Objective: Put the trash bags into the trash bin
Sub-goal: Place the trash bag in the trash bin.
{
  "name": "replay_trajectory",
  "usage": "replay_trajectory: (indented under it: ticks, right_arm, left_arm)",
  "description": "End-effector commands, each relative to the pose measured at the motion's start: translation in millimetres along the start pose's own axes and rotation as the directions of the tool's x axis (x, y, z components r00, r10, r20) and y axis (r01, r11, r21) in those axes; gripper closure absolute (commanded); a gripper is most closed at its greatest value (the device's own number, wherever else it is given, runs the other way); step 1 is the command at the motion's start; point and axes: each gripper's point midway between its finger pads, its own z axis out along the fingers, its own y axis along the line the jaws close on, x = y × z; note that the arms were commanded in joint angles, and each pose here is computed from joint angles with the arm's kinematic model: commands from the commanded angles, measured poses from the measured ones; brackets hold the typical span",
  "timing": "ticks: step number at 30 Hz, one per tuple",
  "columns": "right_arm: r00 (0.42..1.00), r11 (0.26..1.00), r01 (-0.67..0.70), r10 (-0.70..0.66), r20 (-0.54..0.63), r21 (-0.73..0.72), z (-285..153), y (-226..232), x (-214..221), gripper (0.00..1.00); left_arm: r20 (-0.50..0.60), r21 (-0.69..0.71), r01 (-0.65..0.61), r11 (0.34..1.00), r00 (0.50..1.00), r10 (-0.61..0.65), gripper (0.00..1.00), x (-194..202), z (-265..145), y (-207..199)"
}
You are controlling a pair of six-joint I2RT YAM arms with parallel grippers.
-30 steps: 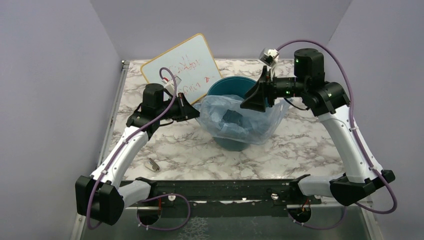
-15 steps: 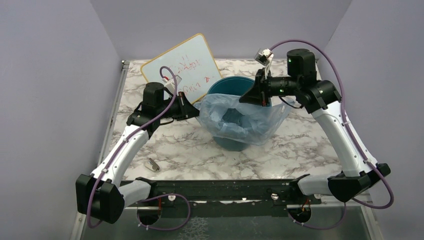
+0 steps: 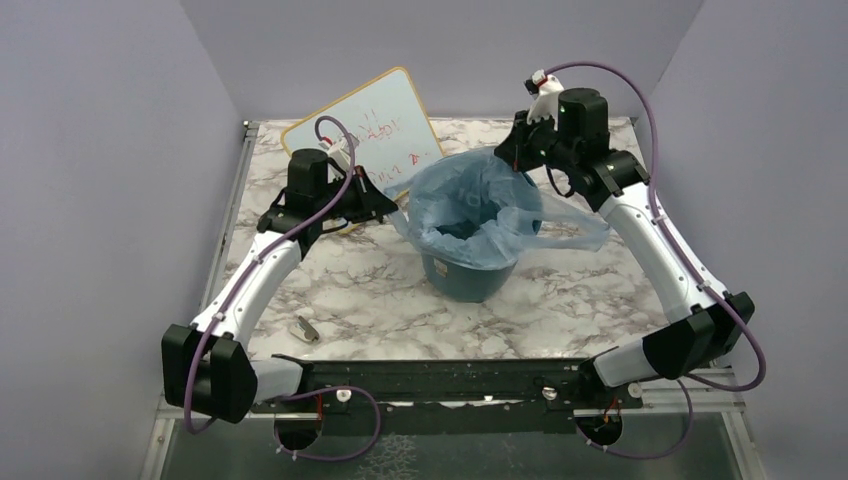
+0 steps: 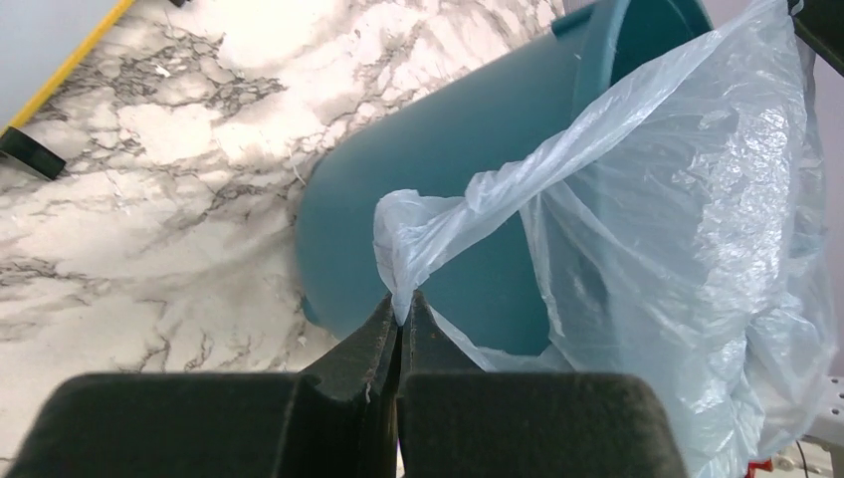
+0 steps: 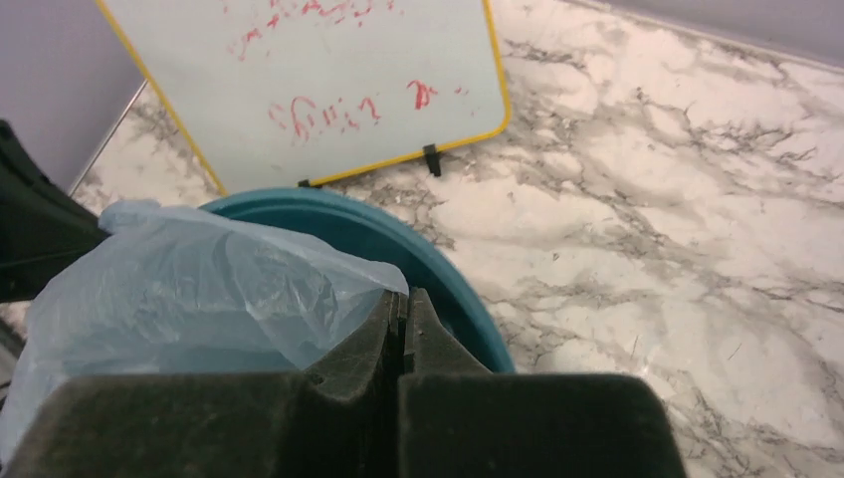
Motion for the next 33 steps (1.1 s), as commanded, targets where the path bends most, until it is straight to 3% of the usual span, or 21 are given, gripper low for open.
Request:
replay_trajectory:
  ticks: [1, 17, 21, 25, 33]
  right_arm:
    - [0.997, 0.993, 0.001, -0.010, 0.074, 0.120, 14, -34, -18, 1.00]
    - [0.998, 0.980, -0.051, 0.046, 0.034, 0.194, 39, -79, -2, 0.96]
    - [0.999, 0.971, -0.035, 0.044, -0.032, 0.238, 50, -94, 7, 0.96]
    - [0.991, 0.966, 0.009, 0.026, -0.129, 0.258, 51, -102, 31, 0.95]
    - [0.985, 0.970, 0.026, 0.016, -0.170, 0.242, 34, -96, 60, 0.87]
  left_arm:
    - [0.079, -0.001, -0.039, 0.999, 0.996, 0.039, 1.00, -27, 5, 2]
    - [0.068, 0.058, -0.020, 0.998, 0.998, 0.016, 1.00, -44, 34, 9]
    - [0.057, 0.056, 0.009, 0.998, 0.998, -0.012, 1.00, -51, 45, 14]
    - [-0.005, 0.078, 0.049, 0.996, 0.999, -0.049, 1.00, -32, 52, 22]
    - [-0.065, 0.113, 0.053, 0.992, 0.997, -0.046, 1.00, -5, 44, 22]
